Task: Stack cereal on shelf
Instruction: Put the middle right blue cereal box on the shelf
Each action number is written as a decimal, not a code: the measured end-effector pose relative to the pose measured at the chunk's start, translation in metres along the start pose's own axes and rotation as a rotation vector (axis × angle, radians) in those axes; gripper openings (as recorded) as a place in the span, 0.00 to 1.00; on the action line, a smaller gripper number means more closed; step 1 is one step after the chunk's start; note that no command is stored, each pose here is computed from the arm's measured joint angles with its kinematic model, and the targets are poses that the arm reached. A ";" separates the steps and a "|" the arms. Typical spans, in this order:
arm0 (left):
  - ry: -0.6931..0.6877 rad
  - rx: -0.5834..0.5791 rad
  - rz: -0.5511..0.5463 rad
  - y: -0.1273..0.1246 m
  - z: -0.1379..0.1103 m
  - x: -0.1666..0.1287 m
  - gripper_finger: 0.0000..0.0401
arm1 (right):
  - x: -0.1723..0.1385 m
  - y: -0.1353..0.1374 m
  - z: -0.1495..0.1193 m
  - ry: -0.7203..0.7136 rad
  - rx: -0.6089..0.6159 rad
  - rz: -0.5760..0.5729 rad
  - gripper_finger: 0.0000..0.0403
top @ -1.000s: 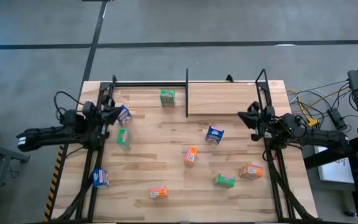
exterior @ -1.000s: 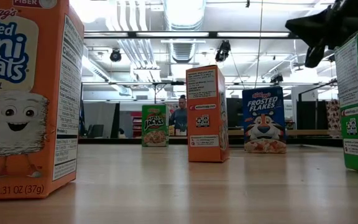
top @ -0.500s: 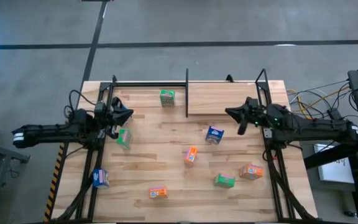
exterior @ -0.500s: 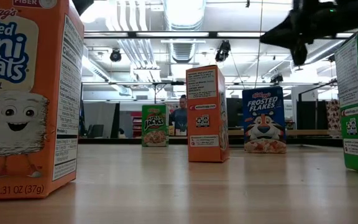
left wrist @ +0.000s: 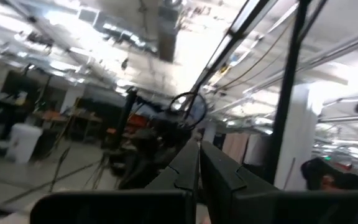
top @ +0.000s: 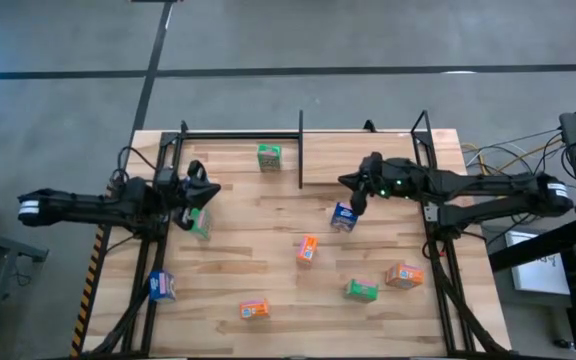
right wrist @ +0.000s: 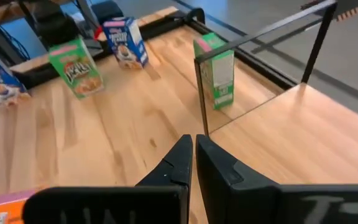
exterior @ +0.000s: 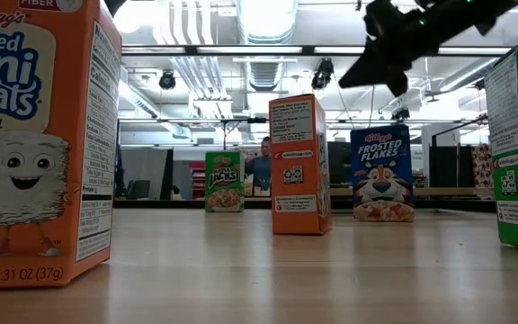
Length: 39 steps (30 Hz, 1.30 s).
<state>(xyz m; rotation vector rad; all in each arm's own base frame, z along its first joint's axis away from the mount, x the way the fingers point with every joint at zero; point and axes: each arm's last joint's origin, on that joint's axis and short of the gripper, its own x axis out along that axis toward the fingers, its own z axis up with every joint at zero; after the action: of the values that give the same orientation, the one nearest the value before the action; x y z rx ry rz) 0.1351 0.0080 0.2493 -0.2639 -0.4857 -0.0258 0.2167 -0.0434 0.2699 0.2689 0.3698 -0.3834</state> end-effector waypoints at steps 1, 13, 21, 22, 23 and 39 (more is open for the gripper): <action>-0.013 0.004 -0.014 -0.002 0.000 0.001 0.00 | 0.002 0.002 0.005 0.006 -0.004 0.000 0.03; -0.056 0.045 -0.046 -0.006 0.000 0.005 0.00 | 0.025 0.013 0.039 0.328 -0.094 -0.084 0.03; -0.074 0.056 -0.047 -0.006 0.002 0.004 0.00 | 0.035 0.019 0.058 0.577 -0.118 -0.151 0.03; -0.074 0.056 -0.047 -0.006 0.002 0.004 0.00 | 0.036 0.019 0.060 0.602 -0.116 -0.159 0.03; -0.074 0.056 -0.047 -0.006 0.002 0.004 0.00 | 0.036 0.020 0.061 0.625 -0.116 -0.166 0.03; -0.075 0.056 -0.047 -0.006 0.002 0.004 0.00 | 0.024 0.031 0.055 0.940 0.028 -0.030 0.03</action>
<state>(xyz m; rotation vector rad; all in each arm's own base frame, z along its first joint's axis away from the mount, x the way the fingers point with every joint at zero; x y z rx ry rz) 0.1372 0.0028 0.2544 -0.1992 -0.5664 -0.0482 0.2664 -0.0406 0.3152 0.4644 1.2925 -0.2708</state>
